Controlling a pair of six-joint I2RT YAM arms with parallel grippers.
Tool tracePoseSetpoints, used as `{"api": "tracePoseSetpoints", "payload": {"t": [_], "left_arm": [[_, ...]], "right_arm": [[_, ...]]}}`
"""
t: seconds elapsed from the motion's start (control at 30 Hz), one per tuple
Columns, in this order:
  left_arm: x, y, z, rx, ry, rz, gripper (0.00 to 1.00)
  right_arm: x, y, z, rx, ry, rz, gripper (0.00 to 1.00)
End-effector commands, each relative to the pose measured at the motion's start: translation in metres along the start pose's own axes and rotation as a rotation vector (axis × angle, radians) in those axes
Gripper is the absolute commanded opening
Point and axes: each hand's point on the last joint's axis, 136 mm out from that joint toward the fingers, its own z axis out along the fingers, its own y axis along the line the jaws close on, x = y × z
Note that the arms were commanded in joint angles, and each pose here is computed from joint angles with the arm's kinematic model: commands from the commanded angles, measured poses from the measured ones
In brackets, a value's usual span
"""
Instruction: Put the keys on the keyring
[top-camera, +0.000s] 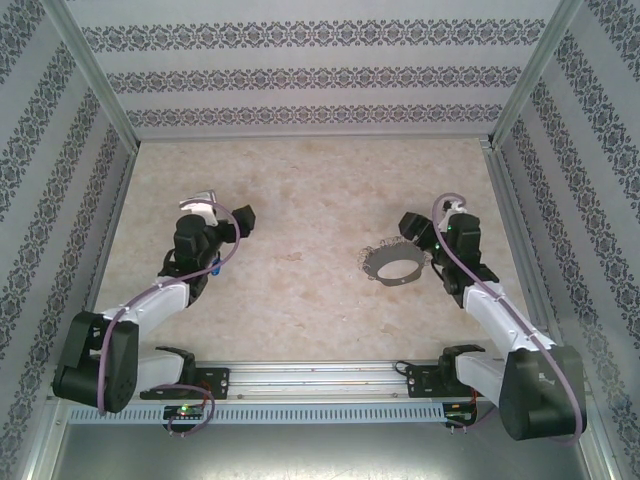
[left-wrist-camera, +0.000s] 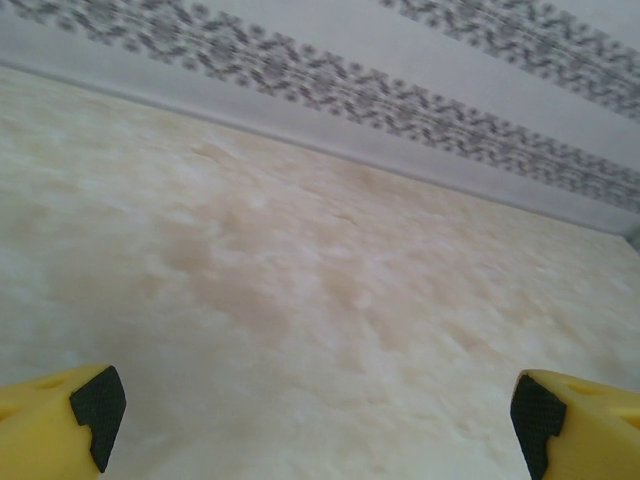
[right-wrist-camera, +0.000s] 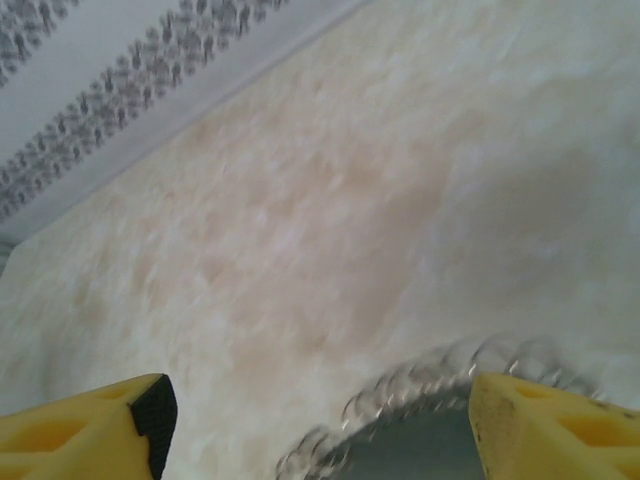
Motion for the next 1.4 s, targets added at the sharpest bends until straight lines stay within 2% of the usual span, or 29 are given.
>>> {"api": "tracePoseSetpoints", "payload": {"t": [0.0, 0.2, 0.3, 0.57, 0.83, 1.07, 1.37], "left_arm": [[-0.001, -0.023, -0.003, 0.049, 0.035, -0.053, 1.00], [0.010, -0.057, -0.003, 0.122, 0.127, -0.032, 1.00], [0.010, -0.063, -0.003, 0.131, 0.155, -0.027, 1.00], [-0.003, -0.072, -0.013, 0.169, 0.124, -0.008, 1.00], [-0.005, -0.076, -0.015, 0.191, 0.119, -0.087, 1.00], [-0.015, -0.082, -0.020, 0.210, 0.100, -0.117, 1.00], [-0.023, -0.089, -0.027, 0.235, 0.089, -0.137, 1.00]], "right_arm": [[0.043, 0.002, 0.003, 0.039, 0.140, 0.045, 0.75], [0.080, 0.002, 0.023, 0.126, 0.240, -0.004, 0.72], [0.093, -0.001, 0.033, 0.159, 0.275, -0.003, 0.71], [0.115, -0.004, 0.040, 0.228, 0.312, -0.027, 0.70], [0.140, -0.003, 0.043, 0.256, 0.365, -0.058, 0.71], [0.156, 0.024, 0.048, 0.209, 0.401, -0.083, 0.72], [0.190, 0.084, 0.076, 0.106, 0.477, -0.125, 0.73]]}}
